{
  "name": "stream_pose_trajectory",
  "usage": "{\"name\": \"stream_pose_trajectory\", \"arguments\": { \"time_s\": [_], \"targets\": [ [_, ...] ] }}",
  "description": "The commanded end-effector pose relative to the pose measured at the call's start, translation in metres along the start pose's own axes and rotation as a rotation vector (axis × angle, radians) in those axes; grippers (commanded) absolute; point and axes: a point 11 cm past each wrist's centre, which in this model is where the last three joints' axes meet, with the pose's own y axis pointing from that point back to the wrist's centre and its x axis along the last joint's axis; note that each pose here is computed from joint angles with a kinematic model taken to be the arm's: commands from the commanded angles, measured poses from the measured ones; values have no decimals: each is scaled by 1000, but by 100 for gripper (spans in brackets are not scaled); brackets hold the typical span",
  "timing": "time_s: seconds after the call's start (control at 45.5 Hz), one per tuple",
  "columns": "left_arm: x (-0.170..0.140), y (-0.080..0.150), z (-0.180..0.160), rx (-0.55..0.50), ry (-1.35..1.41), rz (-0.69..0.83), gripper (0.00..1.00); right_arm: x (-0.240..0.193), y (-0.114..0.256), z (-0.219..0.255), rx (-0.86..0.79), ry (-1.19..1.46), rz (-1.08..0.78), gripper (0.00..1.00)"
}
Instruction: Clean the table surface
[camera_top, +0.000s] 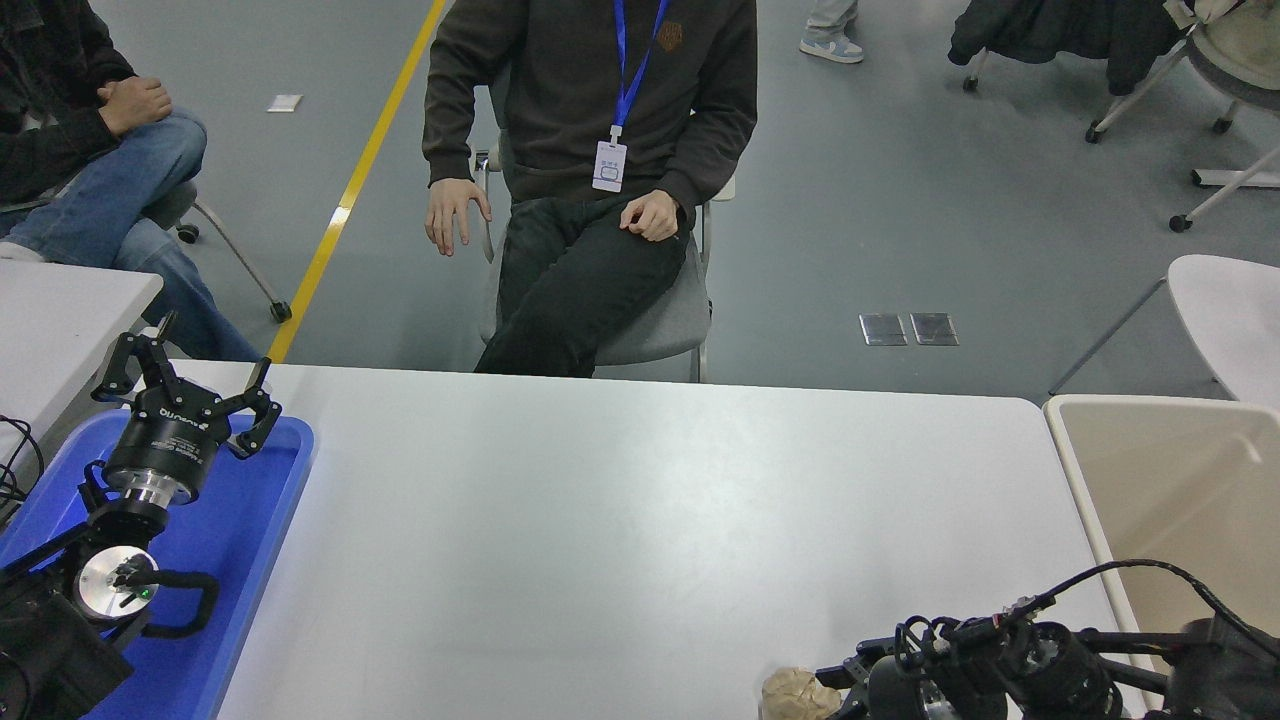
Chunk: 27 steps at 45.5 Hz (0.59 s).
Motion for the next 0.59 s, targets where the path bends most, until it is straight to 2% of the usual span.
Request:
{"name": "stream_pose_trajectory", "arguments": {
  "time_s": [0.0,0.154,0.176,0.198,0.264,0.308,0.374,0.571],
  "targets": [
    [0,0,0,-1,0,0,100,-2,-5,-3,14,-6,21,84],
    [0,0,0,-1,0,0,100,-2,-9,1,4,-3,35,81],
    [0,0,0,0,0,0,100,-2,-10,1,1,-2,34,78],
    [0,0,0,-1,0,0,100,-4,-11,0,4,-2,29,71],
    [0,0,0,-1,0,0,100,-9,-12,3,-2,-3,11,43],
    [0,0,0,0,0,0,100,-11,-11,6,-9,-1,3,28],
    [0,0,0,0,0,0,100,-14,-11,7,-12,-3,-9,0],
    [0,0,0,0,0,0,100,6,-7,15,-25,-44,16,0]
  ]
}}
